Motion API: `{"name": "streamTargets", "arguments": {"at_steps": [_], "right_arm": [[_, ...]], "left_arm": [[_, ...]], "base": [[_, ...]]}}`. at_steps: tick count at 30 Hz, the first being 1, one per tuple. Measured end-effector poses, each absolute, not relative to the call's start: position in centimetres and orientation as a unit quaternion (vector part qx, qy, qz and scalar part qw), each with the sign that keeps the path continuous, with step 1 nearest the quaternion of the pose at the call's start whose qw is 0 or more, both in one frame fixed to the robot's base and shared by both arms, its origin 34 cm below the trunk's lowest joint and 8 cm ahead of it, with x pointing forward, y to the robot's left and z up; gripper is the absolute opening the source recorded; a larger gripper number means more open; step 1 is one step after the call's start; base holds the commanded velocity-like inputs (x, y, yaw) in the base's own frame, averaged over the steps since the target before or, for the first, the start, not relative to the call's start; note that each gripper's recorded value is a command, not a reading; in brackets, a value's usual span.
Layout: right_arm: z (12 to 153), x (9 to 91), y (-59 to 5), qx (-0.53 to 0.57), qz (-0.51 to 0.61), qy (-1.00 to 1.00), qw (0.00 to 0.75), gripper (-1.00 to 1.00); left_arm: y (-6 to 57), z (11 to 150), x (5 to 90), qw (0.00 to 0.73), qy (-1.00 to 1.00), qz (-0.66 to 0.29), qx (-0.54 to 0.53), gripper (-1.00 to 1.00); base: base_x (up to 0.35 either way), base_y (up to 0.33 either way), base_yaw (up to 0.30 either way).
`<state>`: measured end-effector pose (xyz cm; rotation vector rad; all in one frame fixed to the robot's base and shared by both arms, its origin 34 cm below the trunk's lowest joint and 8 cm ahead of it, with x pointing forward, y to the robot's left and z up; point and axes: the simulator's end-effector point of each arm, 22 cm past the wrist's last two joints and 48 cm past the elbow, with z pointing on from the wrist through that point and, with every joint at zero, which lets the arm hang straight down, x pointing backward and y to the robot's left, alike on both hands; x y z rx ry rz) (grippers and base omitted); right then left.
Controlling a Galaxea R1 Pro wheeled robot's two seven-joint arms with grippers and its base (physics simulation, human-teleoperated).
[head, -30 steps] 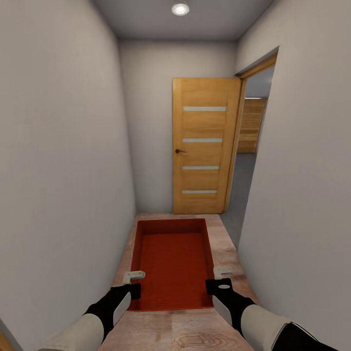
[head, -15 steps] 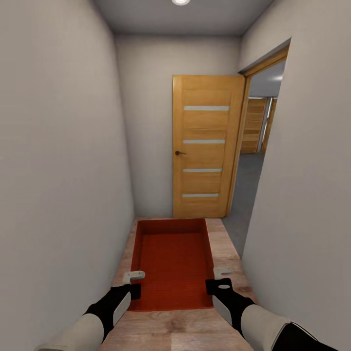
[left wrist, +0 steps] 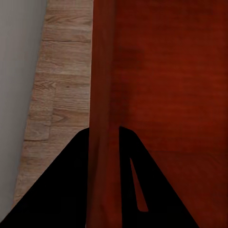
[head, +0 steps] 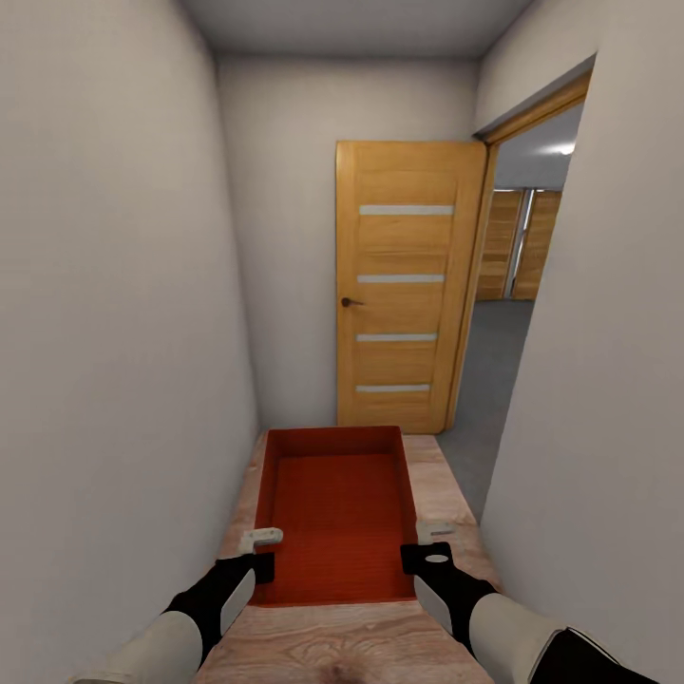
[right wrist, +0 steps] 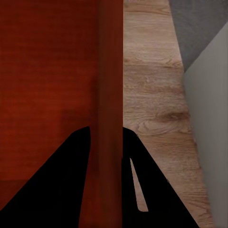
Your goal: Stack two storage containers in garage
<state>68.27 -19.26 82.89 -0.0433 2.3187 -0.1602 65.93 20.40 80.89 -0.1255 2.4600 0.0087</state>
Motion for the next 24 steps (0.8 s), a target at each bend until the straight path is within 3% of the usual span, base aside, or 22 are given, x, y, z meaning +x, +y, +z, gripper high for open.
{"name": "streamTargets", "arguments": {"at_steps": [24], "right_arm": [[82.88,68.27,-19.27,-0.017,-0.063,0.915,0.397,-1.0]], "left_arm": [[20.39,80.89,65.93,0.333,0.942,0.003,-0.048,-1.0]], "base": [[0.323,0.0,0.0]]}}
